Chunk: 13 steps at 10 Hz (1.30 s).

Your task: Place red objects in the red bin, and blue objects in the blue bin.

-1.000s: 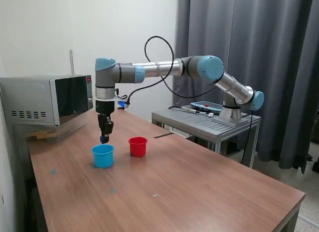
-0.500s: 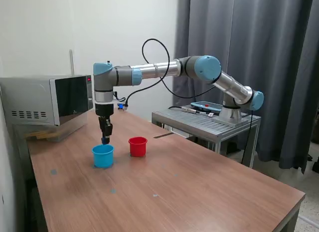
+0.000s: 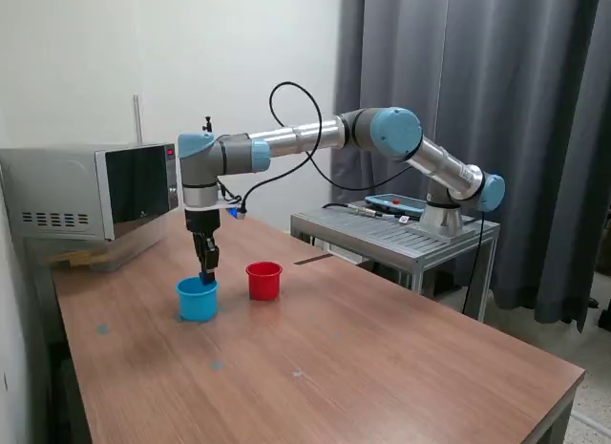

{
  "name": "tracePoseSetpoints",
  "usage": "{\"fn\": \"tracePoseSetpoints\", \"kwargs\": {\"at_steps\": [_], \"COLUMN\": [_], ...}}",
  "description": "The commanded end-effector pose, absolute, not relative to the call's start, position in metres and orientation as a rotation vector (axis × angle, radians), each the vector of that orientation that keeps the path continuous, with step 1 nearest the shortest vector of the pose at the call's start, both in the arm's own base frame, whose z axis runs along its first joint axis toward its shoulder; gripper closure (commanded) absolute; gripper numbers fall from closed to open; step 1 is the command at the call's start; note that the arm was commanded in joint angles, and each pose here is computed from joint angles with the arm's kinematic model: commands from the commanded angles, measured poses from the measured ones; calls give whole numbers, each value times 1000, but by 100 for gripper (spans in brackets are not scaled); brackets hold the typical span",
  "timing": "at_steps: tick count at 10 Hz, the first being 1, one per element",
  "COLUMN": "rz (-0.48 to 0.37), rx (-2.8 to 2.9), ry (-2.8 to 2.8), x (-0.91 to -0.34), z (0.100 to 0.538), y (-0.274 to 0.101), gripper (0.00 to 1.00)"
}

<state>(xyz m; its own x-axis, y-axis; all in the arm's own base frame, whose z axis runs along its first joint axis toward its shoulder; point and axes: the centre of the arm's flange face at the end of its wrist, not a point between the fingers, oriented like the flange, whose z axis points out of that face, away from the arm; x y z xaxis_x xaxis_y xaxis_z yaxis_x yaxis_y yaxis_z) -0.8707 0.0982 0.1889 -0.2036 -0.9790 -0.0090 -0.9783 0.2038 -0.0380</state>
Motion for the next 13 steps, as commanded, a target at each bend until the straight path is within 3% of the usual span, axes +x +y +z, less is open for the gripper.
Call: {"fn": "tracePoseSetpoints", "kwargs": {"at_steps": [1,9,11,13], "rz": [-38,-26,5,-52], "rx": [-1949,-1960,-2060,-2107], "ry": [2419,2415,2355,2283], "x": [-871,-872,-864,-845], "z": [186,194,236,263], "y": [100,85,71,45], "gripper": [0,0,0,0]}}
